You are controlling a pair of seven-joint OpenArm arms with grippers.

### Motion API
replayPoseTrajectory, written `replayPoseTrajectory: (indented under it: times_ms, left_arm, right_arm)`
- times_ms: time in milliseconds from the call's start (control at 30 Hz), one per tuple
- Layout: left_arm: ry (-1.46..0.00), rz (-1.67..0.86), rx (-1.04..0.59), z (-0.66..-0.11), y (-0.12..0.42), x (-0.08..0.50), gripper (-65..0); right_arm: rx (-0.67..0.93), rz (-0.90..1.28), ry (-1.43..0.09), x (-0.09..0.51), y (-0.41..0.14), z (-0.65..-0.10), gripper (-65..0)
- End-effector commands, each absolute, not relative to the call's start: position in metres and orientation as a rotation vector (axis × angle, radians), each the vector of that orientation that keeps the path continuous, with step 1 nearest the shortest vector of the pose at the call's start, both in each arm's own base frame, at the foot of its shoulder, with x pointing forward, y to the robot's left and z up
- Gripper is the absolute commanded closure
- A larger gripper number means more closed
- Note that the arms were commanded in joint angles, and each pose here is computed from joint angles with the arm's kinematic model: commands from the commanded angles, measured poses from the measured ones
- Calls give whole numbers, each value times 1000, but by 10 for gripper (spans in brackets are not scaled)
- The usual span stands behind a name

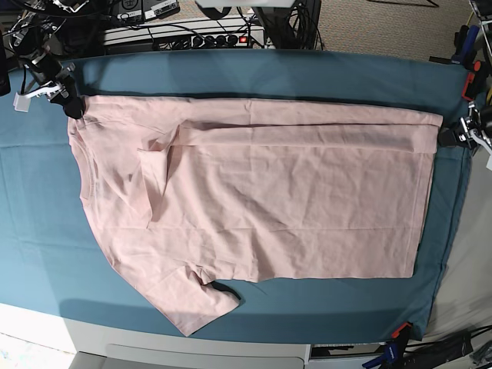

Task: Fold the T-shirt properly
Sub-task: 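Grasp the folded edge again with both grippers, then pull the folded edge taut with both grippers and release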

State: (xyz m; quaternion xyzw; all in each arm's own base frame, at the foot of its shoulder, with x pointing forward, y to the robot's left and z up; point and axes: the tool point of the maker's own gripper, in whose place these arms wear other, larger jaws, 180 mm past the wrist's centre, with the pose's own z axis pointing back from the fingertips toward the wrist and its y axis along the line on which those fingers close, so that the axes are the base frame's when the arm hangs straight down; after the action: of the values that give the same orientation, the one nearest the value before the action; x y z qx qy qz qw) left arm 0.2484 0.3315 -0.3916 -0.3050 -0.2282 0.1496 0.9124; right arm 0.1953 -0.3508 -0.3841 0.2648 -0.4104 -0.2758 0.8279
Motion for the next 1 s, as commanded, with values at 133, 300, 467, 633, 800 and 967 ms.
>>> replayPoseTrajectory:
  times_ms: [133,300,467,633,800,967]
  left_arm:
    - [-500,290,-634,-376,339,254,-249]
    - [-489,274,-678,-376,331,247,-249]
    - [-472,285,-701,-379,328,238,-249]
    - [-485,269,-720,-376,325,239,-249]
    - [-486,271,-733,-379,321,239,-249]
    - [-493,257,-736,-378,319,239,-230]
  right_arm:
    - [549,-577,-883,197,-358,-378,0]
    - [548,-577,-883,196,-358,-378,0]
    - [549,-577,-884,197,-358,-377,0]
    - [549,-577,-884,197,-358,-377,0]
    - [549,-577,-884,197,-358,-377,0]
    - [546,-581,-895,198,-359,-376,0]
